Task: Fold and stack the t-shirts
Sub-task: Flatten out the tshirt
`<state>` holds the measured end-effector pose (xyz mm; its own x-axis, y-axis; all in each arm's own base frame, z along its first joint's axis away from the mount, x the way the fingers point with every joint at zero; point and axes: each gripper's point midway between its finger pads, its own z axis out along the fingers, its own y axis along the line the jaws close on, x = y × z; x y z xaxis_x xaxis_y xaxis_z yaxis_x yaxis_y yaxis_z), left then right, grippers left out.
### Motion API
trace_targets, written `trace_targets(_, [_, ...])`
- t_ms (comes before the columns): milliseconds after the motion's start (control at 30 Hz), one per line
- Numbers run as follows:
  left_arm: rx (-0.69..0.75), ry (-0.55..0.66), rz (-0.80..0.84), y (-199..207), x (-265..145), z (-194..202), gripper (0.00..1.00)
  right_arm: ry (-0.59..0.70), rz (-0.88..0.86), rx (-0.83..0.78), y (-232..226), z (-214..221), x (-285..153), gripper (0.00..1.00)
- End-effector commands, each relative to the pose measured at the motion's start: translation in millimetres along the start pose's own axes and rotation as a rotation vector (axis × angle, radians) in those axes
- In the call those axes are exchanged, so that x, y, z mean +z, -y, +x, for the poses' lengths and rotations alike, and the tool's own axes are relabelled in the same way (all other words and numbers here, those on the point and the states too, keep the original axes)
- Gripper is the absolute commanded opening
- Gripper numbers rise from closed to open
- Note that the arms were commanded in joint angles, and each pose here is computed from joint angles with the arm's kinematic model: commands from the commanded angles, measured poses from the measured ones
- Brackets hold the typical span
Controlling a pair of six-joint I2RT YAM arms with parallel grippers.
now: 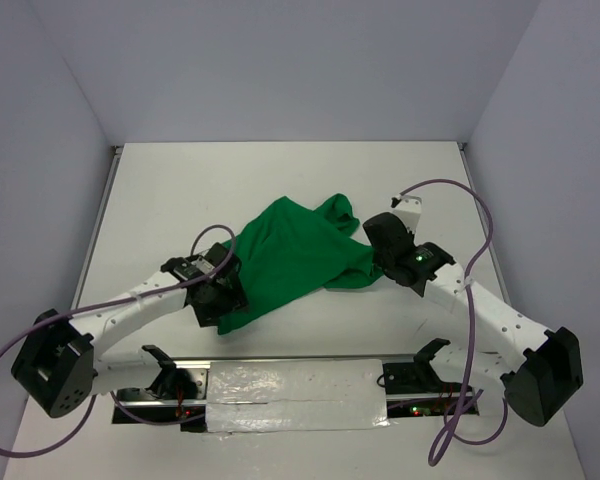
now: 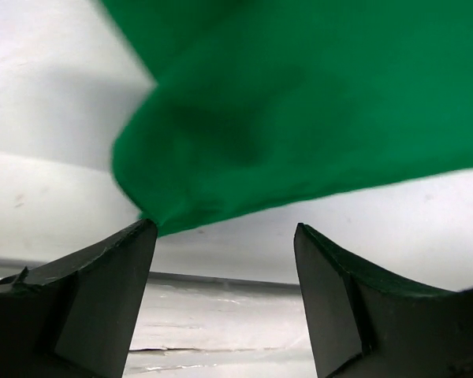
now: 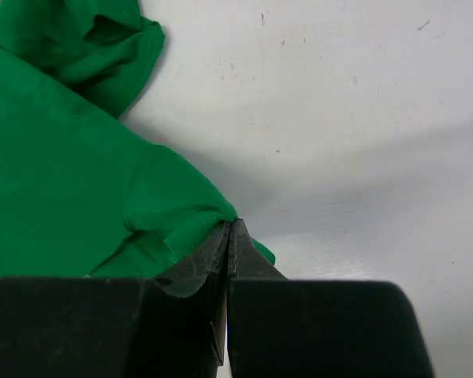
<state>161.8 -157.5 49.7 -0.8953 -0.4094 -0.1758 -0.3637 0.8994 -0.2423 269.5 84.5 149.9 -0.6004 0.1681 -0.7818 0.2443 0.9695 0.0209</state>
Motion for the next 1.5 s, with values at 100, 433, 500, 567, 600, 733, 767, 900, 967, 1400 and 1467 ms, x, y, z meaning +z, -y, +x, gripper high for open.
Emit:
trace_targets(100, [-0.186, 0.106, 0.018, -19.4, -9.4, -1.7, 0.86, 0.041, -0.028, 0.031, -8.8, -17.0, -1.0, 0.0])
trace_targets(433, [-0.238, 0.032, 0.171, -6.9, 23.2, 18.8, 0.79, 0.033, -0.054, 0.02, -15.5, -17.4, 0.1, 0.0])
trace_targets(500, [-0.241, 0.049, 0.18, -5.3, 23.2, 15.0, 0.79, 0.032, -0.055, 0.019, -15.6, -16.3, 0.8, 0.0])
trace_targets(567, [-0.245, 0.08, 0.156, -9.9, 24.2, 10.3, 0.79, 0.029, -0.055, 0.017, -15.4, -15.0, 1.2, 0.0])
trace_targets(600, [-0.249, 0.09, 0.147, -12.1, 24.6, 8.8, 0.78, 0.025, -0.054, 0.017, -15.1, -13.1, 1.8, 0.0])
trace_targets(733, [-0.243, 0.143, 0.098, -22.7, 27.6, 1.0, 0.64, 0.024, -0.064, 0.02, -16.8, -11.6, 2.1, 0.0])
trace_targets(767, [-0.241, 0.15, 0.089, -24.1, 28.5, -0.1, 0.57, 0.022, -0.062, 0.019, -16.2, -10.8, 2.8, 0.0])
trace_targets(900, [-0.254, 0.139, 0.048, -30.1, 31.3, 2.4, 0.02, 0.023, -0.059, 0.016, -15.9, -10.4, 2.9, 0.0])
trace_targets(967, [-0.251, 0.147, 0.021, -33.7, 28.1, 0.6, 0.0, 0.025, -0.05, 0.016, -13.6, -10.4, 3.2, 0.0])
trace_targets(1400, [-0.136, 0.246, 0.142, -1.2, -81.2, -30.6, 0.0, 0.13, -0.021, 0.037, 19.3, -52.4, -45.7, 0.0])
trace_targets(1467, [-0.102, 0.3, 0.199, 18.7, -113.8, -47.4, 0.0, 0.181, -0.026, 0.054, 24.1, -77.6, -65.9, 0.0])
